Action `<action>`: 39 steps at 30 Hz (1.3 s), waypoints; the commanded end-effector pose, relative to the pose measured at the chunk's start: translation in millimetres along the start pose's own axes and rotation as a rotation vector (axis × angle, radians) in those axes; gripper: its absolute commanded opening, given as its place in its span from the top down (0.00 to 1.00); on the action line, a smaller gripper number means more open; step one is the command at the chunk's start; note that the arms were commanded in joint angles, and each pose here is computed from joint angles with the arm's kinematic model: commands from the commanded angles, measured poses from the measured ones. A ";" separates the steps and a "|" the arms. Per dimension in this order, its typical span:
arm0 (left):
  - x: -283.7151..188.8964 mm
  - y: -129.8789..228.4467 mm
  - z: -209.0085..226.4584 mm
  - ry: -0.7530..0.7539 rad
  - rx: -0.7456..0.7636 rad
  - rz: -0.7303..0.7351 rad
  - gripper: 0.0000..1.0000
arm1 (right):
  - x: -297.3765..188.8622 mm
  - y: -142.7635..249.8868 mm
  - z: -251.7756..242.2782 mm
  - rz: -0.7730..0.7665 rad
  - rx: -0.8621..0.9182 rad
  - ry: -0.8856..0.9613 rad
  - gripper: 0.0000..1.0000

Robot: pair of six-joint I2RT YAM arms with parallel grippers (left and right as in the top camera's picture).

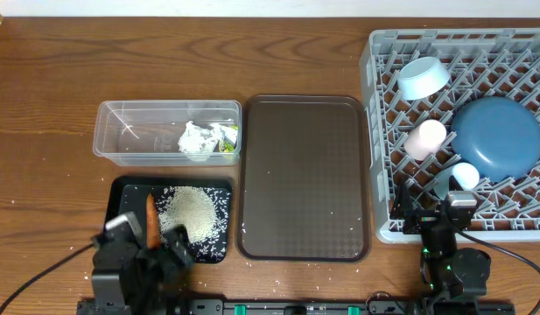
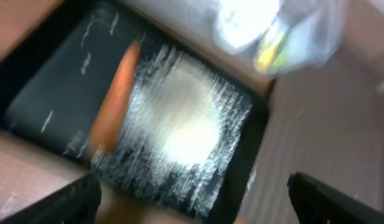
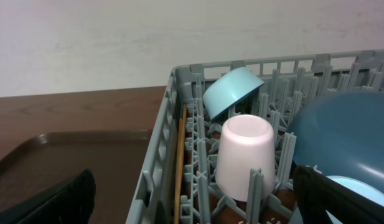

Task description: Sort waste into correct bins and load items into the dishwasher rack

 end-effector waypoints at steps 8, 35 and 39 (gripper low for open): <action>30.9 -41.5 -11.4 0.158 -0.007 -0.536 0.02 | -0.2 0.8 0.5 0.000 -0.014 -0.002 0.01; 100.7 -1.4 2.7 -0.008 0.555 -0.624 0.02 | -0.2 0.8 0.5 0.000 -0.014 -0.002 0.01; 100.6 -1.5 2.6 -0.006 0.554 -0.625 0.02 | -0.2 0.8 0.5 0.000 -0.014 -0.002 0.01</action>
Point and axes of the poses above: each gripper's point midway between its finger pads, its own x axis out along the fingers, its own z axis along the line the jaws close on, y = z × x, the point moved 10 cm from there along -x, back along the fingers, and after that the axes turned 15 degrees about x, right-handed, at the moved point
